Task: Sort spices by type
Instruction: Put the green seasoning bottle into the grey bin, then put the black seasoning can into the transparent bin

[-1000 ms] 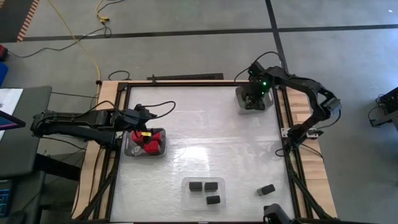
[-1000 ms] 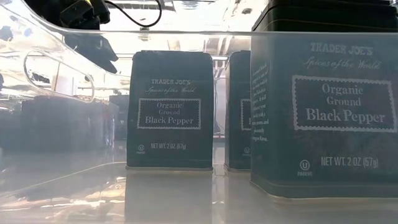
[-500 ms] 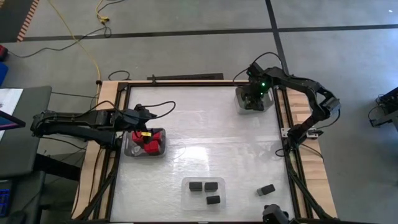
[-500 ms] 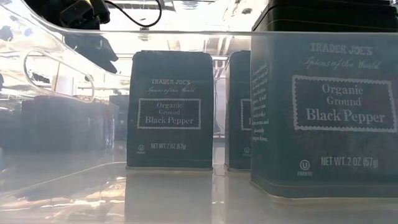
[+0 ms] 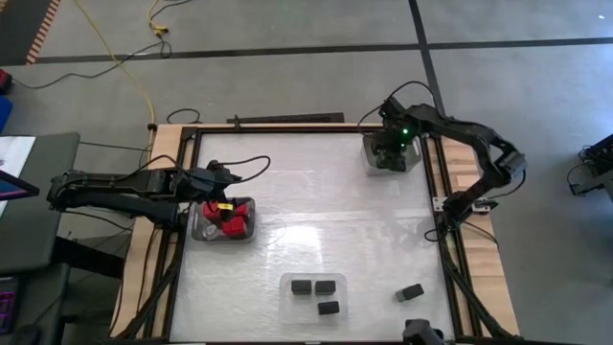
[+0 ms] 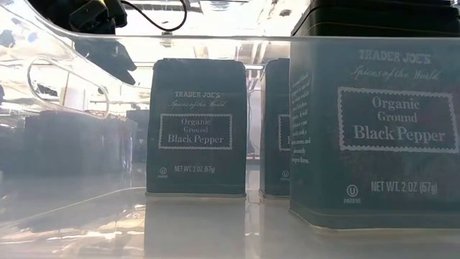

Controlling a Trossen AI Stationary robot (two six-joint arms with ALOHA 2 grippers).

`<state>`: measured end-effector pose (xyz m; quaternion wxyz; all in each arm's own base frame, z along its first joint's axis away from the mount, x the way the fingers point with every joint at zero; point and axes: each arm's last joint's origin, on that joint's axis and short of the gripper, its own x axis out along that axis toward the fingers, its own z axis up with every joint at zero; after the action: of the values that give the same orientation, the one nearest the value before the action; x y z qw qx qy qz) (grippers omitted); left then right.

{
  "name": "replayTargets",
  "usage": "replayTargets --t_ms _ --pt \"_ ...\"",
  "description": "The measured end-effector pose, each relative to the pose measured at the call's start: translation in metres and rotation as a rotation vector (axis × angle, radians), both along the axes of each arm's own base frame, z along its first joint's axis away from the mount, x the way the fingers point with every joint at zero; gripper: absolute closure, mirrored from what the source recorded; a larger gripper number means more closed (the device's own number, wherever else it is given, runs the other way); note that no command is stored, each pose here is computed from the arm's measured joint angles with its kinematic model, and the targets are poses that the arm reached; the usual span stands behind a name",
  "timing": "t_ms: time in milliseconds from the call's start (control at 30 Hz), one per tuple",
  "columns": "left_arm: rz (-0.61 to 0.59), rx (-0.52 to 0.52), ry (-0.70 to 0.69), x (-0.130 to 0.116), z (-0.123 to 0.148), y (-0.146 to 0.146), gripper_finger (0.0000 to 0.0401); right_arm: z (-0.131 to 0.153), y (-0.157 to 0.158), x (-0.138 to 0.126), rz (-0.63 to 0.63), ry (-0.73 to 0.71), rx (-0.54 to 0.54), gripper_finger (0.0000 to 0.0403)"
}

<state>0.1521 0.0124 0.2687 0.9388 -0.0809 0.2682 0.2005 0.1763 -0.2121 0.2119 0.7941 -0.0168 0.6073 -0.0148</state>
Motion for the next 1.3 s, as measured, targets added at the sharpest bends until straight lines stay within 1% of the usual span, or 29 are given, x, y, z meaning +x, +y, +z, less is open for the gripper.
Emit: replayTargets --t_ms 500,600,700,867,933,1033,1167,1300 --pt "0.0 0.0 -0.017 0.001 0.001 0.0 0.0054 0.035 0.014 -0.012 -0.003 -0.084 -0.105 0.0122" --pt "0.0 0.0 -0.018 0.001 0.001 0.0 0.0054 0.044 0.019 -0.016 -0.024 -0.11 -0.128 0.0122" --pt "0.0 0.0 -0.018 0.001 0.001 0.0 0.0054 0.054 0.025 -0.02 -0.079 -0.145 -0.142 0.0122" --pt "-0.001 0.0 -0.018 0.001 0.001 0.0 0.0054 0.074 0.036 -0.029 -0.26 -0.24 -0.145 0.0122" --pt "-0.001 0.0 -0.018 0.001 0.001 0.0 0.0054 0.081 0.041 -0.033 -0.3 -0.269 -0.149 0.0122" --pt "-0.001 0.0 -0.018 0.001 0.001 0.0 0.0054 0.09 0.048 -0.039 -0.325 -0.307 -0.167 0.0122" --pt "-0.001 0.0 -0.018 0.001 0.001 0.0 0.0054 0.098 0.061 -0.044 -0.308 -0.329 -0.179 0.0122" --pt "-0.004 0.006 -0.016 0.001 0.001 0.0 0.0054 0.104 0.079 -0.047 -0.272 -0.329 -0.159 0.0122"
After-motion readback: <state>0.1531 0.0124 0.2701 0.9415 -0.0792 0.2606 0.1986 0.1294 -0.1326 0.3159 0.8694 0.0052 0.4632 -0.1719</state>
